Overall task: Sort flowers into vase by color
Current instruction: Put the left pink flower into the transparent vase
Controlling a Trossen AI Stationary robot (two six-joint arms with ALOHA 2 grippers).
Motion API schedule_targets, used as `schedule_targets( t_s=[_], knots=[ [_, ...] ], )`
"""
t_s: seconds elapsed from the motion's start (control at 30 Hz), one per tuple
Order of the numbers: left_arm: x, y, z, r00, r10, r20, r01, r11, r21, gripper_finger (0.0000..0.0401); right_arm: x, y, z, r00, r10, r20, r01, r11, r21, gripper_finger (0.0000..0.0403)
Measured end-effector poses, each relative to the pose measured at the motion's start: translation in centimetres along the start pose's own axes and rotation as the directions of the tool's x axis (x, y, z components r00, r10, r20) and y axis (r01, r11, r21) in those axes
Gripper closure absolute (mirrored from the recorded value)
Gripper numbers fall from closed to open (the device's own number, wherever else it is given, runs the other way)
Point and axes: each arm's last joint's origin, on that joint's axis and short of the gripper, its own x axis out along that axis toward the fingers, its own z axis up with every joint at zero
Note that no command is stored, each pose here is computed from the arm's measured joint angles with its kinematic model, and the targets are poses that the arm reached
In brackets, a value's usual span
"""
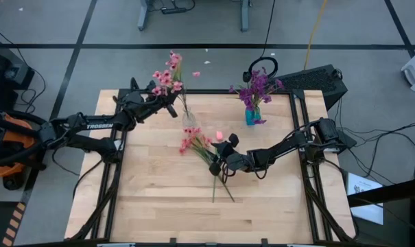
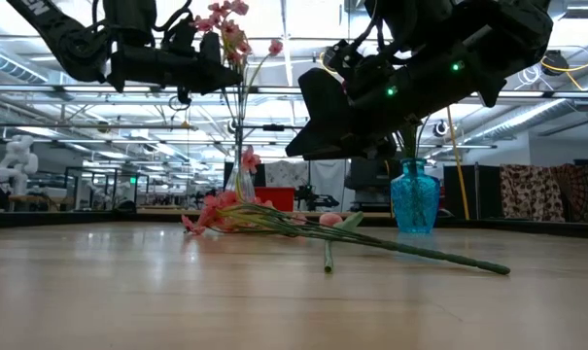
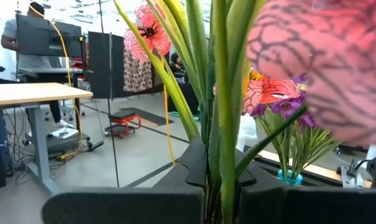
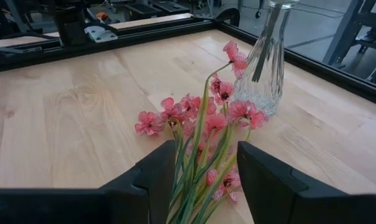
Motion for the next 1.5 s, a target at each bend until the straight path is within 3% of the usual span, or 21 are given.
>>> schedule_targets(
  t_s=[0.37, 0.73, 1.5],
  knots=[
    [0.2, -0.4, -0.8, 0.999, 0.010, -0.040, -0.011, 1.000, -0.005, 0.0390, 0.0, 0.0, 0.0, 1.000, 0.000, 0.000, 0.000, 1.000, -0.010, 0.0239],
    [0.5, -0.6, -1.4, 0.997, 0.039, -0.062, -0.041, 0.999, -0.022, 0.0329, 0.0, 0.0, 0.0, 1.000, 0.000, 0.001, 0.000, 1.000, -0.010, 0.0239],
    [0.2, -1.7, -2.8, 0.979, 0.002, -0.204, 0.016, 0.996, 0.088, 0.0314, 0.0, 0.0, 0.0, 1.000, -0.002, -0.003, 0.002, 1.000, -0.012, 0.0239]
  ],
)
